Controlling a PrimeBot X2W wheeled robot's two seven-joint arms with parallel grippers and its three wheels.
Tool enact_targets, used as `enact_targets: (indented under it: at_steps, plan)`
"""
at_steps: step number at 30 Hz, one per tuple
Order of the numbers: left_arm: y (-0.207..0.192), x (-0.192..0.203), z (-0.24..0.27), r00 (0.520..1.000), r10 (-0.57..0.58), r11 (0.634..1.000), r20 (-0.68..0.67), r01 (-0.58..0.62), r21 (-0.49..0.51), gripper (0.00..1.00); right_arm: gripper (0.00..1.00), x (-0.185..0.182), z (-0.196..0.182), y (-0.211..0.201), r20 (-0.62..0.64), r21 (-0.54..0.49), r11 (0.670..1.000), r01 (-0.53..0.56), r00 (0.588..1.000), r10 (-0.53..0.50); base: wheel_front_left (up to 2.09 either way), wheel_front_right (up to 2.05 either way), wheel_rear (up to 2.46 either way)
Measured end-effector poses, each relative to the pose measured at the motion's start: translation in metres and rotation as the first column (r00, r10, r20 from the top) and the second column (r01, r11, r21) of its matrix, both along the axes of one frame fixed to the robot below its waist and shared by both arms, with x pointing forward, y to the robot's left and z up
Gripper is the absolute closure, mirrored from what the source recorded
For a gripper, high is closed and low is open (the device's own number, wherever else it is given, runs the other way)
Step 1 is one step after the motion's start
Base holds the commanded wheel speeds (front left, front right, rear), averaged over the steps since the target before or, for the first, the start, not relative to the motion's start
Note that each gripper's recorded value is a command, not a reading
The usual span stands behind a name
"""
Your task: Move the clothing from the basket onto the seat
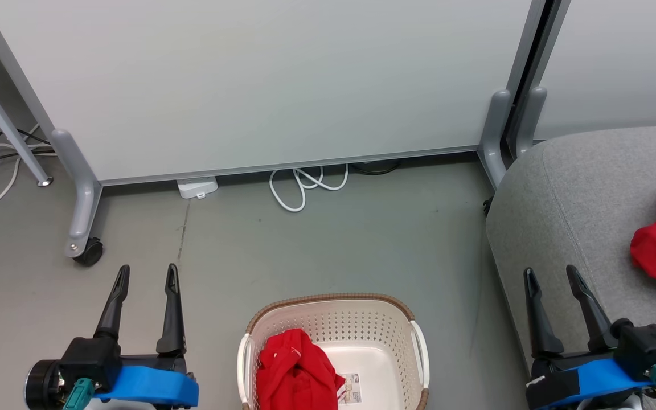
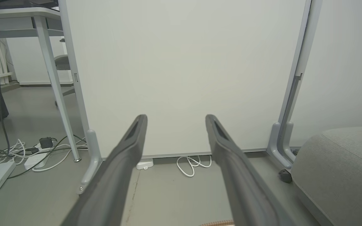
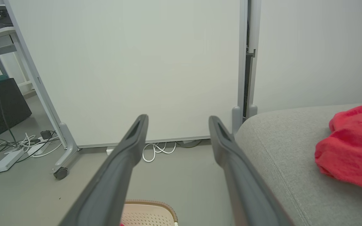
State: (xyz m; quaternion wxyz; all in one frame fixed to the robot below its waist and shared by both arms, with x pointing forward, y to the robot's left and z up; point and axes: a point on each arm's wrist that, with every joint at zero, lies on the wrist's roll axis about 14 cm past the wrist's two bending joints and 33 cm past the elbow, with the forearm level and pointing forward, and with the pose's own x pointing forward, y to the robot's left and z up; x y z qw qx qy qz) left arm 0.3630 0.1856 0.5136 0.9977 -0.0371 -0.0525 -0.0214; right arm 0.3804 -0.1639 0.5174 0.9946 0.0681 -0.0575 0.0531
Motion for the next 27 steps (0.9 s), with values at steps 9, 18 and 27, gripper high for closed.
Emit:
enact_targets:
  at_steps: [9,18,27]
  plan:
    - [-0.036,0.019,-0.001,0.991,-0.131,0.991,-0.009,0.131,0.032,0.00,0.00,0.008,0.002,0.004,0.007,-0.003,1.000,-0.010,1.000,0.010,0.00,0.00,0.00]
    - [-0.098,0.072,-0.013,0.920,-0.388,0.912,-0.064,0.393,0.115,0.00,0.00,0.044,0.016,0.003,0.059,-0.022,1.000,-0.008,0.998,0.009,0.00,0.00,0.00]
    - [-0.155,0.101,-0.089,0.763,-0.589,0.756,-0.268,0.637,0.152,0.00,0.00,0.078,0.002,-0.015,0.044,-0.029,0.999,0.037,0.998,-0.035,0.00,0.00,0.00]
